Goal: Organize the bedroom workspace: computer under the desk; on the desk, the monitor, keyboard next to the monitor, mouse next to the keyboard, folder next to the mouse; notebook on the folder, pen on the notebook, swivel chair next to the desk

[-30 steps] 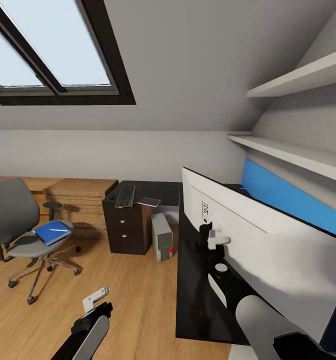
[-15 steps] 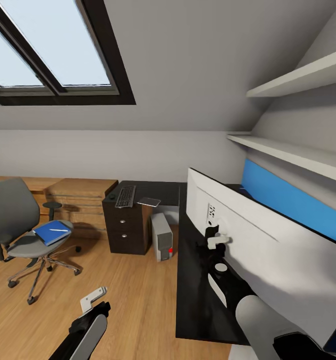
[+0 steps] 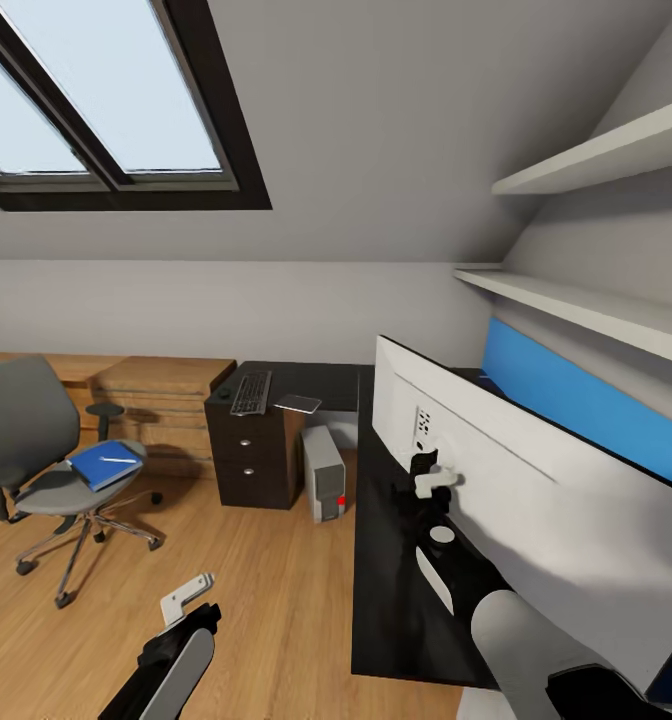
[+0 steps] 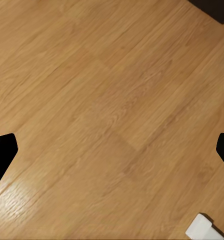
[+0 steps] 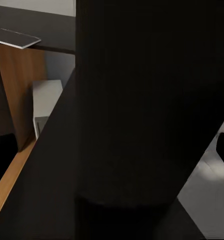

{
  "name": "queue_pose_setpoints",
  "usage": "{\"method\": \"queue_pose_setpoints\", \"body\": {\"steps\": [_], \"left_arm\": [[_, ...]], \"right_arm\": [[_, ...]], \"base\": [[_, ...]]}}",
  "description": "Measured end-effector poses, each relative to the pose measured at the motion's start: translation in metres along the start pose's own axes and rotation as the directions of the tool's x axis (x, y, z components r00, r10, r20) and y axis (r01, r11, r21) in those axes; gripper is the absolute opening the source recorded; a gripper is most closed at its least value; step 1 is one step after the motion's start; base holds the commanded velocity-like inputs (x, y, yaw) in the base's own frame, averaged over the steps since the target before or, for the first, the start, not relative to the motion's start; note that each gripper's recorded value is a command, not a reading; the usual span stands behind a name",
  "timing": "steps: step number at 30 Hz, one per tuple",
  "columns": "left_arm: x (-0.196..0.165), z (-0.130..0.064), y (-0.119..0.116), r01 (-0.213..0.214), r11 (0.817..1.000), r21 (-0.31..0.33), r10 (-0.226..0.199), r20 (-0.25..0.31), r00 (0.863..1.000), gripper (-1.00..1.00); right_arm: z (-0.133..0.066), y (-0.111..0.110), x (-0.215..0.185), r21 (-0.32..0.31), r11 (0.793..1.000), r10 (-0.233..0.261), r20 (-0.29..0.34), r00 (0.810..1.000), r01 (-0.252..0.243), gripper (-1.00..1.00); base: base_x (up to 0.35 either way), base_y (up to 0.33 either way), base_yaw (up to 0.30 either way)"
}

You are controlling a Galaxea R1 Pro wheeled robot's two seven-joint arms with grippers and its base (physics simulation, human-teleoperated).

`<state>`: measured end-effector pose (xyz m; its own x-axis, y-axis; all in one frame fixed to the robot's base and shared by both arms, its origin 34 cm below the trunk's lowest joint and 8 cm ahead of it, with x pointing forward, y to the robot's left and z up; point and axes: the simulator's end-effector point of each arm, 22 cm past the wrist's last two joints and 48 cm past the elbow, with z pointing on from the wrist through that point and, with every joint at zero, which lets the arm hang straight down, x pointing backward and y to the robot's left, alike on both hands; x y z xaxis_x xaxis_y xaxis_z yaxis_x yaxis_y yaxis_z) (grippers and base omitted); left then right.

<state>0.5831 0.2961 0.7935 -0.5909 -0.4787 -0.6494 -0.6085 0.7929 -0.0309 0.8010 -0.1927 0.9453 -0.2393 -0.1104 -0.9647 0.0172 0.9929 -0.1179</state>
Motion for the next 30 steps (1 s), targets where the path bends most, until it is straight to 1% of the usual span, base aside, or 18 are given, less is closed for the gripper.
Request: {"method": "queue_pose_setpoints", "body": {"steps": [15, 23, 26, 30], "left_arm": [[0.0001, 0.0000, -0.0005, -0.001, 1.000, 0.001, 0.001, 0.000, 1.000, 1.00], [0.0004, 0.0001, -0.0004, -0.002, 1.000, 0.001, 0.002, 0.000, 1.000, 1.00], [0.0004, 0.0000, -0.0003, -0.002, 1.000, 0.001, 0.002, 0.000, 1.000, 1.00], [0.0001, 0.0000, -0.0003, -0.005, 1.000, 0.000, 0.005, 0.002, 1.000, 1.00]], "right_arm": [[0.0003, -0.0008, 0.0002, 0.001, 1.000, -0.001, 0.000, 1.000, 0.001, 1.00], [0.0003, -0.0002, -0.0003, -0.001, 1.000, 0.000, 0.001, 1.000, 0.000, 1.00], [0.0003, -0.0003, -0.0004, -0.001, 1.000, 0.000, 0.001, 1.000, 0.000, 1.00], [0.0001, -0.0001, -0.0004, -0.001, 1.000, 0.001, 0.001, 1.000, -0.001, 1.00]], "base": [[-0.204, -0.012, 0.000], [-0.255, -0.163, 0.000], [-0.175, -0.166, 0.000], [-0.100, -0.286, 0.000]]}}
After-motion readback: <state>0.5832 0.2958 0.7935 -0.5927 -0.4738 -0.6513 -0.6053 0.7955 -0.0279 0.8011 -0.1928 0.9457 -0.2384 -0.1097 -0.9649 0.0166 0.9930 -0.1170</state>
